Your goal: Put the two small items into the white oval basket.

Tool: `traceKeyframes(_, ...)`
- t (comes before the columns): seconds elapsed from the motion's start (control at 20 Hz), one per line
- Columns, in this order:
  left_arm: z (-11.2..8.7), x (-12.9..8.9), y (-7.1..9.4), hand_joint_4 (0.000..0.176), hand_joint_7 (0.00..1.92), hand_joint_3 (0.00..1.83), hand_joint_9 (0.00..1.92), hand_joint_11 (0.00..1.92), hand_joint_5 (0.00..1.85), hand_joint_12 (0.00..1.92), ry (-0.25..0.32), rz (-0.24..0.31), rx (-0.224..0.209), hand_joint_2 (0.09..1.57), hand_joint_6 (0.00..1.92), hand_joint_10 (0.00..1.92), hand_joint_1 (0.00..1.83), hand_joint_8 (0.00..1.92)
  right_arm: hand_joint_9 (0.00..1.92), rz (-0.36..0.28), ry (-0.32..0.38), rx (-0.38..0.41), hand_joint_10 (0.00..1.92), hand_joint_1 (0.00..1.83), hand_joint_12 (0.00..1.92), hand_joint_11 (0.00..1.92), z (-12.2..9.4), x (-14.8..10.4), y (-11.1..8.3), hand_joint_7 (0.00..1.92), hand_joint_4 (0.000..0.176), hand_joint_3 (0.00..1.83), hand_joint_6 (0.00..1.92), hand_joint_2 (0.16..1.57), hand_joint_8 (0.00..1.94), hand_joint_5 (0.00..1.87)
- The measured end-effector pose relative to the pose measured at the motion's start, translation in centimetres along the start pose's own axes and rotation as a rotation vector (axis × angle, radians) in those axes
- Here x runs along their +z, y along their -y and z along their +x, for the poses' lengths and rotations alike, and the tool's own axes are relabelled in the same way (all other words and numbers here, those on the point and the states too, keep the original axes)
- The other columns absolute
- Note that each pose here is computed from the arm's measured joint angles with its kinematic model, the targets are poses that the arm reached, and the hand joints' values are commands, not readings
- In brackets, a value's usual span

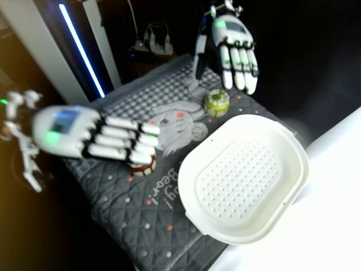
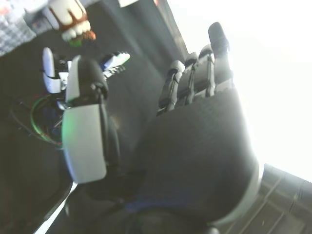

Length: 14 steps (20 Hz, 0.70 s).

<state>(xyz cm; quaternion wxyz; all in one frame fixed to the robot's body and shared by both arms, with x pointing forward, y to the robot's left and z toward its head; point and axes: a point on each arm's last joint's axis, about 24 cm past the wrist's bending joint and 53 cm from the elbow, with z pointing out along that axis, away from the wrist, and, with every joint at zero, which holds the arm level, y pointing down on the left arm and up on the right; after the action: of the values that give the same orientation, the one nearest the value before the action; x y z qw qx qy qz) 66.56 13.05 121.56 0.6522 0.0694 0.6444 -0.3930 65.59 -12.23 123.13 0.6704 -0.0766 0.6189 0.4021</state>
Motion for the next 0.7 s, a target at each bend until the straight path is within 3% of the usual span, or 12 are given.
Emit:
traceKeyframes(0.2,2.0,0.4,-1.0,0.0,0.12,0.0,0.13,0.0,0.11,1.3,-0.048,-0.037,-0.025,1.08,0.0,0.04,0.85,0.0,0.0,0.006,-0.033,0.019,0.0,0.84,0.0,0.0,1.6,0.6,0.2,0.0,0.022,0.0,0.0,1.07,0.0,0.0)
traceKeyframes(0.45,4.8,-0.2,-2.6,0.007,0.17,0.0,0.21,0.0,0.2,1.44,-0.106,-0.09,-0.063,1.07,0.01,0.06,0.89,0.01,0.0,0.016,-0.037,0.052,0.0,0.93,0.0,0.0,2.3,1.2,0.6,0.0,0.0,0.0,0.0,1.08,0.0,0.0)
traceKeyframes(0.5,5.2,0.0,-2.6,0.01,0.32,0.0,0.35,0.04,0.26,1.62,-0.111,-0.093,-0.072,1.08,0.0,0.28,1.0,0.01,0.04,0.016,-0.04,0.059,0.02,0.93,0.02,0.05,2.5,1.3,0.5,0.02,0.0,0.0,0.01,1.09,0.01,0.02)
traceKeyframes(0.55,5.4,0.0,-2.7,0.0,0.44,0.0,0.38,0.14,0.31,1.65,-0.112,-0.099,-0.087,1.1,0.0,0.6,1.05,0.02,0.14,0.014,-0.04,0.06,0.02,0.94,0.55,0.01,2.6,1.3,0.5,0.08,0.001,0.0,0.01,1.11,0.0,0.05)
traceKeyframes(0.6,5.9,-0.1,-2.9,0.002,0.48,0.0,0.35,0.18,0.34,1.7,-0.118,-0.102,-0.094,1.12,0.0,0.78,1.09,0.02,0.37,0.014,-0.041,0.064,0.14,0.99,1.28,0.0,2.7,1.4,0.5,0.27,0.014,0.0,0.02,1.1,0.04,0.12)
traceKeyframes(0.65,6.4,-0.1,-3.1,0.0,0.56,0.0,0.42,0.31,0.42,1.69,-0.126,-0.108,-0.104,1.13,0.02,0.96,1.15,0.03,0.42,0.015,-0.04,0.064,0.46,0.98,1.55,0.07,2.6,1.4,0.6,0.38,0.02,0.0,0.02,1.11,0.04,0.18)
traceKeyframes(0.7,6.7,0.0,-3.3,0.0,0.59,0.0,0.45,0.41,0.48,1.68,-0.125,-0.113,-0.122,1.13,0.03,1.05,1.18,0.04,0.45,0.017,-0.039,0.062,0.78,1.0,1.63,0.2,2.6,1.4,0.7,0.49,0.021,0.0,0.03,1.12,0.06,0.26)
